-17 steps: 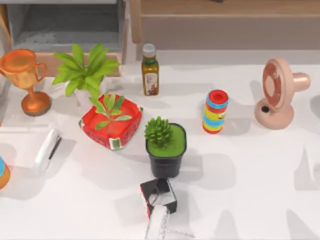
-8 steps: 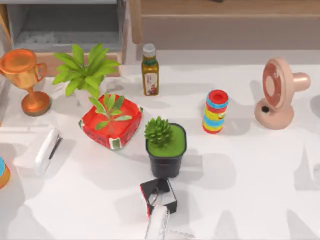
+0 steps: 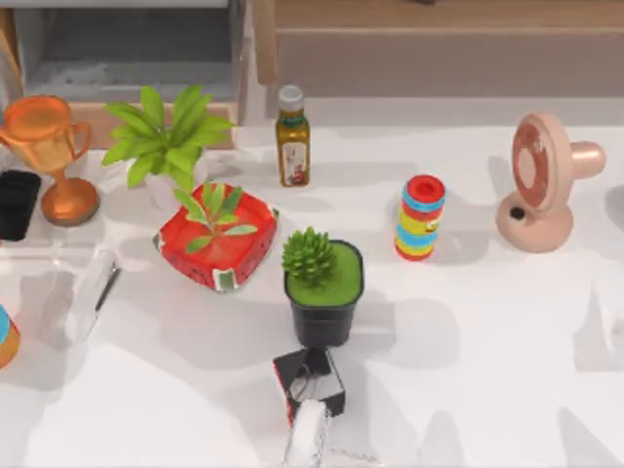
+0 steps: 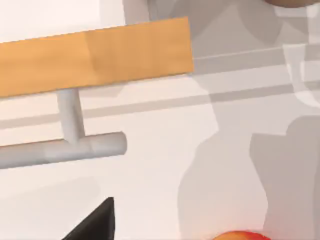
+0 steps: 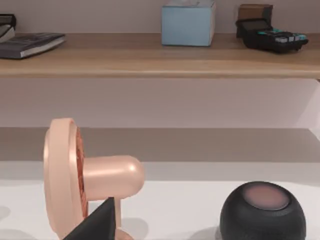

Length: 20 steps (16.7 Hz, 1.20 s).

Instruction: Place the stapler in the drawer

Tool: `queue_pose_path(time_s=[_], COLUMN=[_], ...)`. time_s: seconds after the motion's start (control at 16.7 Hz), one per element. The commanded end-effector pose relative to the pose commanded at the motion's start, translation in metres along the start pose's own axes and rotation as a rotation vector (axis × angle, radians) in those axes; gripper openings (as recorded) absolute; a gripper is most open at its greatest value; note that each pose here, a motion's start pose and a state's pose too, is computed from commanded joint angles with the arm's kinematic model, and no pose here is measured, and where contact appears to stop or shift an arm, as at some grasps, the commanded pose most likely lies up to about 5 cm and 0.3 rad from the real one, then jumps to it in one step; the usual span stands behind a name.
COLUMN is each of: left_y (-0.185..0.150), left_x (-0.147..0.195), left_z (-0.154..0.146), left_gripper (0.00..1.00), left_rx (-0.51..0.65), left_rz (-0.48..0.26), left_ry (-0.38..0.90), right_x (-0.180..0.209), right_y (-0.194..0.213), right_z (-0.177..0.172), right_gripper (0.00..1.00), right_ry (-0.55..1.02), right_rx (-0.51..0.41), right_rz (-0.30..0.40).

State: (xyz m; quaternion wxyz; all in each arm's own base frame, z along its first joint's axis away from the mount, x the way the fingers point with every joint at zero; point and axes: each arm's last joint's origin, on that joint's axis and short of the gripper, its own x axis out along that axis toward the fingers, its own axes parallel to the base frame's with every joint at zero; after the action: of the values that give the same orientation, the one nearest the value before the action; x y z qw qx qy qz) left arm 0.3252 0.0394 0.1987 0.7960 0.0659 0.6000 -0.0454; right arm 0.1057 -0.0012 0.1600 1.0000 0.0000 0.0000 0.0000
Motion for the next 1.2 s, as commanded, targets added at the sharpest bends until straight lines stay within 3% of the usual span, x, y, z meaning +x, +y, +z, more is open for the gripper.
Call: queue_pose_path(time_s=[0.36,0.84,1.2], left_y=[-0.086,-0.094,-0.102], left_x=[0.009,0.014,0.055], left_z=[0.021,0.018,0.003], left_gripper=[1.00,1.00,1.00], left_rx=[0.115,0.125,0.128], left_rz=[-0.063,-0.065,-0.066], left_ry=[0.245,0.270,0.273], right_x=[0.000,0.000,0.000], right_y=[0.000,0.000,0.000], right_z=[0.000,0.000,0.000], right_gripper=[1.00,1.00,1.00], right_ry=[0.000,0.000,0.000], right_rx=[0.000,0.000,0.000], right_rz=[0.000,0.000,0.000])
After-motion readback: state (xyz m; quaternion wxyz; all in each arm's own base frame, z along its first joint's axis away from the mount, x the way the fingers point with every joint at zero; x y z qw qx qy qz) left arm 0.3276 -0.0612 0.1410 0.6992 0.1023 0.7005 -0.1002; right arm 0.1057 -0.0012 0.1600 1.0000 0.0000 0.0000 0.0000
